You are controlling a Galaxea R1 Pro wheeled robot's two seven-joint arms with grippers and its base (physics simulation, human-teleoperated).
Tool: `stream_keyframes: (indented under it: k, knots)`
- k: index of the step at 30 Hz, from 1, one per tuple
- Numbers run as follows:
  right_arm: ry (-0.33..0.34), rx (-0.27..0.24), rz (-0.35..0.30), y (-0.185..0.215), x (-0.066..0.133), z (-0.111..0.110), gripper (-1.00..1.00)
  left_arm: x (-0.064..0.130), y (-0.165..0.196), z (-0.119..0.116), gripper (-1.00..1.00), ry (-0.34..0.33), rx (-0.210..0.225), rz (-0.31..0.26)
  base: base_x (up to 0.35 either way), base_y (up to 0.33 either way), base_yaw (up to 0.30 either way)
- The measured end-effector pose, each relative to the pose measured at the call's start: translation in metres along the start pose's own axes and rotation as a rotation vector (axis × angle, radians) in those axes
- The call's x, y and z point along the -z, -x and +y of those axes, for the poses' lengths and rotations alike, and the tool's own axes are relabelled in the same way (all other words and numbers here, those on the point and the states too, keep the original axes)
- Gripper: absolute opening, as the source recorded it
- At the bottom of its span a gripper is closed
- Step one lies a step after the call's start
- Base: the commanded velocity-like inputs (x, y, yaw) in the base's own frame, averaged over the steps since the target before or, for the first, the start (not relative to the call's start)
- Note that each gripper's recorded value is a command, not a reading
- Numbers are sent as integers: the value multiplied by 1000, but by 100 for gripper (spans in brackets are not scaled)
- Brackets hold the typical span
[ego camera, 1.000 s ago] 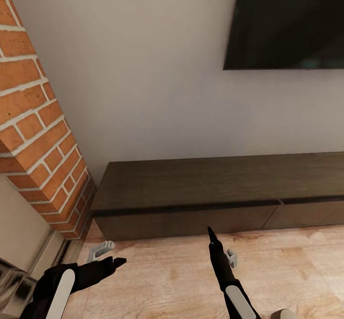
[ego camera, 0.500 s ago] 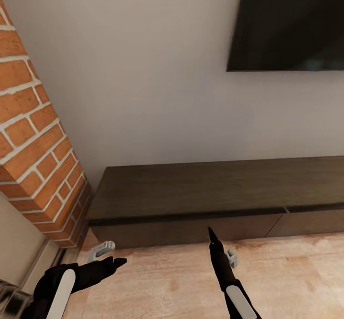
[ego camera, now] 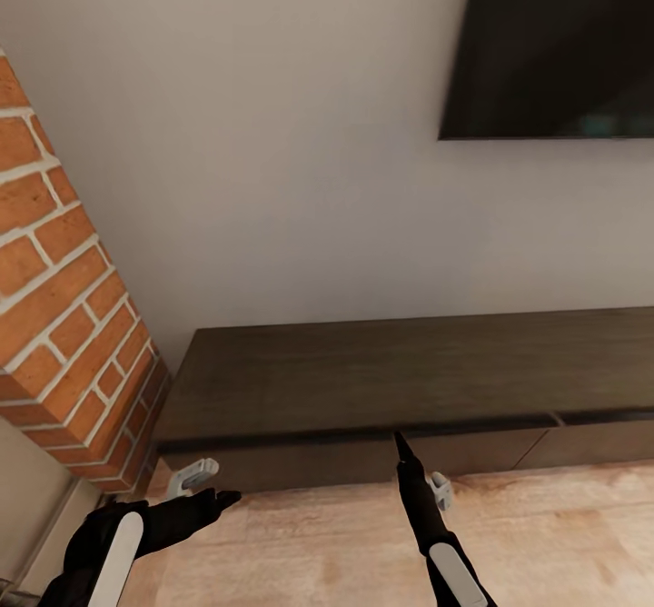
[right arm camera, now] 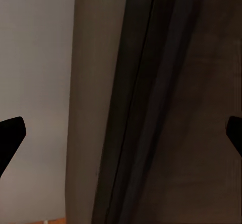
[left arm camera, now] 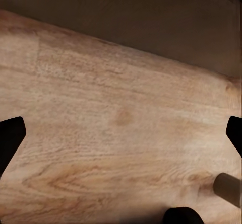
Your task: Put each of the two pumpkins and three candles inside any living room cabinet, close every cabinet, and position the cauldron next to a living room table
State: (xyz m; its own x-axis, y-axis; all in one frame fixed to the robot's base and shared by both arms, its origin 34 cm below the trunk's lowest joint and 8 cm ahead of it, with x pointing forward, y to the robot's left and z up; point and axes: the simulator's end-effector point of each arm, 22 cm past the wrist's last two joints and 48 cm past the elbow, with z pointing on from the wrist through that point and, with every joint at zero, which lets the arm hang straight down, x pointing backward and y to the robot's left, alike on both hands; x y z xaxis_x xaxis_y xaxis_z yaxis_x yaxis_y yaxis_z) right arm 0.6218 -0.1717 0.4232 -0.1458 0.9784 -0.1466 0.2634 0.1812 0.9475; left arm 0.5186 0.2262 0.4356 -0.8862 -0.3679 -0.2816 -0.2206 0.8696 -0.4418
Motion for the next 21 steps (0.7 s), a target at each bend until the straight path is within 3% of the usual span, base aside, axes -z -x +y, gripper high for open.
stream_keyframes:
  k: [7,21]
  knots:
    - [-6,-1,2,0,1,-3,100,-1,0,-1,100,-1,-1,1,48,0,0]
    - [-41,-5,14,-9,5,-36,100,-14,-9,8,100,-1,1,2,2,0,0]
